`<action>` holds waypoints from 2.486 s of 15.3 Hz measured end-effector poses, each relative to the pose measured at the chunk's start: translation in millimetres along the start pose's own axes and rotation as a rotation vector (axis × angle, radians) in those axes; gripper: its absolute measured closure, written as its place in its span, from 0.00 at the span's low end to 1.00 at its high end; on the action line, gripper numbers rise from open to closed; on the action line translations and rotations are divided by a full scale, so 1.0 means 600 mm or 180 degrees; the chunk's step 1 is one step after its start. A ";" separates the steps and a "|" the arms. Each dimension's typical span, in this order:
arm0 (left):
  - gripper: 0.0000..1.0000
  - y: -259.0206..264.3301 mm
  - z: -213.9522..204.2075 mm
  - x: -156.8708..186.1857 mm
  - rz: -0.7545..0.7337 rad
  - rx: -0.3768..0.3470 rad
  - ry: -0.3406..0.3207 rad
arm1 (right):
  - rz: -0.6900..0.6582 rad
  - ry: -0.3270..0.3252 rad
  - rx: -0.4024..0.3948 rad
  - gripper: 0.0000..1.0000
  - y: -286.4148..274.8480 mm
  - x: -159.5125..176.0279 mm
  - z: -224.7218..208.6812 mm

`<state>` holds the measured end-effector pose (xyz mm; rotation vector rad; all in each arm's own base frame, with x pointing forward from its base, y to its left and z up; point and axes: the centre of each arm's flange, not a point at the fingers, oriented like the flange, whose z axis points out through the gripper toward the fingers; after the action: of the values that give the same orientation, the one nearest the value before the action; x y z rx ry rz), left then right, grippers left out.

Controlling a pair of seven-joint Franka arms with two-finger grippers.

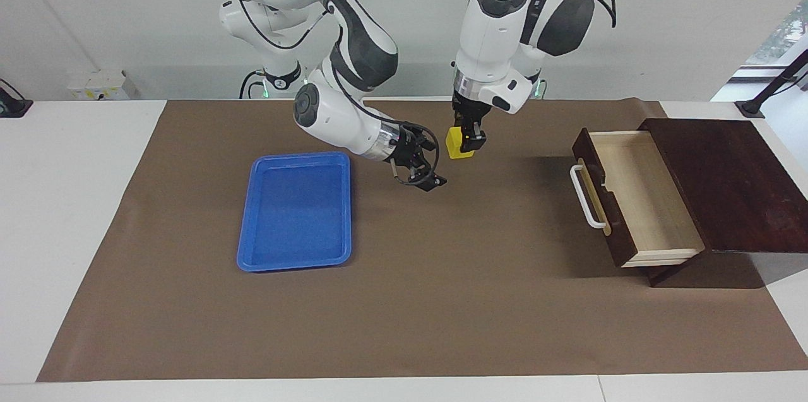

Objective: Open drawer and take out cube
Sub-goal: 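Grasp the yellow cube with the right gripper from the left gripper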

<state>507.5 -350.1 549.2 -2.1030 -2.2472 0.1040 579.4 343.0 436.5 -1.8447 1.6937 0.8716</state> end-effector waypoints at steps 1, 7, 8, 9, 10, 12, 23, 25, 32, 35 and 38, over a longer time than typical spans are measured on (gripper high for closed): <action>0.45 0.000 0.000 0.000 0.0000 -0.0003 -0.0002 | 0.0062 -0.0068 0.0016 0.00 0.000 -0.002 -0.005; 0.45 0.000 0.000 0.000 -0.0001 -0.0006 -0.0005 | 0.0127 -0.0148 0.0022 0.00 0.020 -0.015 -0.016; 0.45 0.000 0.000 0.000 -0.0001 -0.0007 -0.0005 | 0.0112 -0.0148 0.0018 0.00 0.027 -0.021 -0.018; 0.45 0.000 0.000 0.000 -0.0001 -0.0006 -0.0005 | 0.0092 -0.0148 0.0010 0.00 0.033 -0.028 -0.018; 0.45 0.001 0.000 0.000 -0.0002 -0.0005 -0.0004 | 0.0064 -0.0146 -0.0008 0.00 0.041 -0.036 -0.013; 0.45 0.001 0.001 -0.001 -0.0002 -0.0002 -0.0002 | 0.0007 -0.0141 -0.0054 0.00 0.054 -0.054 0.002; 0.45 0.001 0.002 0.000 -0.0005 0.0014 0.0003 | -0.0111 -0.0081 0.0038 0.00 0.072 -0.064 0.043; 0.45 0.000 0.003 -0.001 -0.0004 0.0017 0.0001 | -0.0109 -0.0080 0.0043 0.03 0.072 -0.063 0.042; 0.45 -0.007 0.005 -0.007 0.0018 0.0064 -0.0010 | -0.0023 -0.0082 0.0104 0.44 0.063 -0.053 0.030; 0.45 -0.007 0.005 -0.008 0.0022 0.0062 -0.0012 | -0.0007 -0.0082 0.0099 0.44 0.063 -0.052 0.029; 0.45 -0.007 0.005 -0.009 0.0024 0.0059 -0.0017 | -0.0002 -0.0083 0.0099 0.44 0.062 -0.051 0.028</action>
<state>503.5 -355.6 546.6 -2.1046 -2.2326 0.1307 539.3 371.7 449.9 -1.8057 1.6816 0.8605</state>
